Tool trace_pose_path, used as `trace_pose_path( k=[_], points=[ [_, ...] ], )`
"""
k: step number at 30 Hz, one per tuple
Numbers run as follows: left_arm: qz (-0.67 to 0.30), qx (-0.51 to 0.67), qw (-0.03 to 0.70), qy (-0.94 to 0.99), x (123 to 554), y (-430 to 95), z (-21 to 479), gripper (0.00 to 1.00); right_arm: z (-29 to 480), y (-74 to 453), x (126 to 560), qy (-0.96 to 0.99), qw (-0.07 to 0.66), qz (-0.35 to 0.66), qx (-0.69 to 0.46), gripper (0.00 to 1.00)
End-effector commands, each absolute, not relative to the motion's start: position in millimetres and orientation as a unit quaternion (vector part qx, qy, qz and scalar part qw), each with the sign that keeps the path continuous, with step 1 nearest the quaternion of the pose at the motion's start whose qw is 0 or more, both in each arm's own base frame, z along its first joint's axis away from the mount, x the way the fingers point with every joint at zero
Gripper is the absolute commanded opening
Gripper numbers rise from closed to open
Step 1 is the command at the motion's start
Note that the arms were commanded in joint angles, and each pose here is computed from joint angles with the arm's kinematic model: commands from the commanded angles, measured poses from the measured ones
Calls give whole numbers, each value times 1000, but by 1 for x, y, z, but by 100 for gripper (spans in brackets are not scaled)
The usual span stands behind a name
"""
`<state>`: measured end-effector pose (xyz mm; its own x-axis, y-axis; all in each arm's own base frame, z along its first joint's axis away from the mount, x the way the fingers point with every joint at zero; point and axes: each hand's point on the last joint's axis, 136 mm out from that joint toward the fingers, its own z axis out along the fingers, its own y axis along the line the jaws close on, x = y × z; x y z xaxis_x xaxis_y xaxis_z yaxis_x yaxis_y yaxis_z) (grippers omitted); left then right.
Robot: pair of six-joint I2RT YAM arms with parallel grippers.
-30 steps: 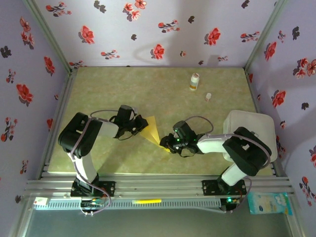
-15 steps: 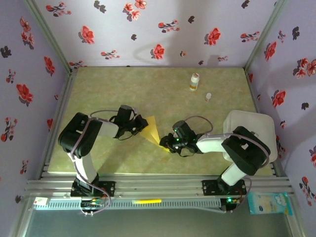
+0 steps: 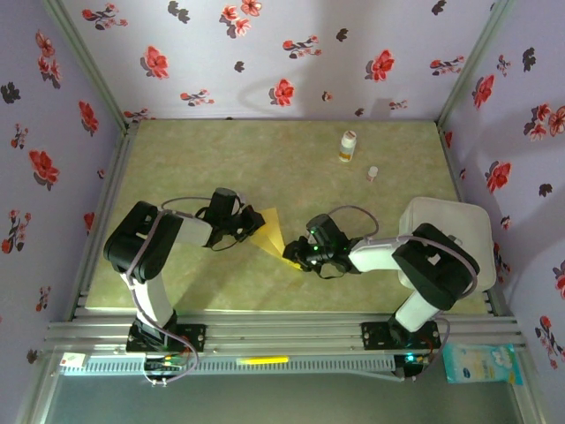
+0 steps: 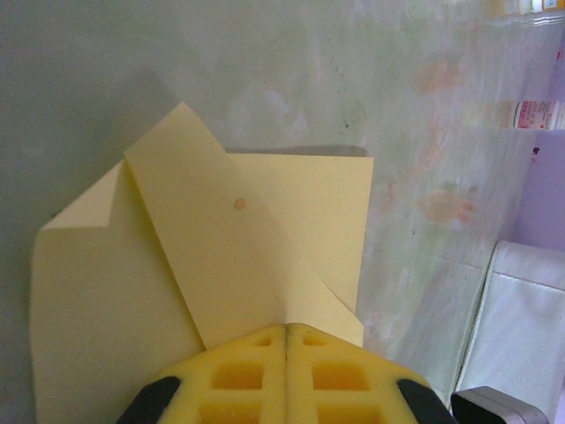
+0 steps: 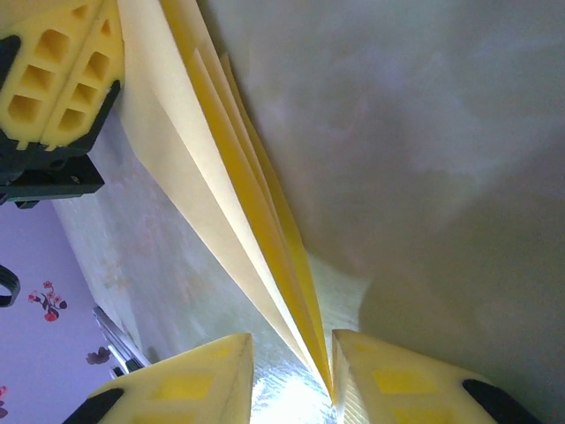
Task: Fold a paper plane with a square sheet of paper (pick it up from the middle)
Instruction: Turn over the paper at the center of the table.
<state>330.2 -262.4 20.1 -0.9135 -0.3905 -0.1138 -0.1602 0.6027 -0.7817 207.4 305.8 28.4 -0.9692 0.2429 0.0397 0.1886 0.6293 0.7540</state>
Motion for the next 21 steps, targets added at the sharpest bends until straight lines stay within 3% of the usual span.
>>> trace_pose_path(
  k=[1,17,21],
  points=[
    [-375,-182,102,903,314,-248,-7,3,35,312,215,896,49,425,116,29],
    [-383,-180,103,900,315,-251,-2,4,34,312,224,887,73,440,118,27],
    [-390,-174,106,898,316,-253,3,4,34,311,224,885,76,443,118,19]
  ],
)
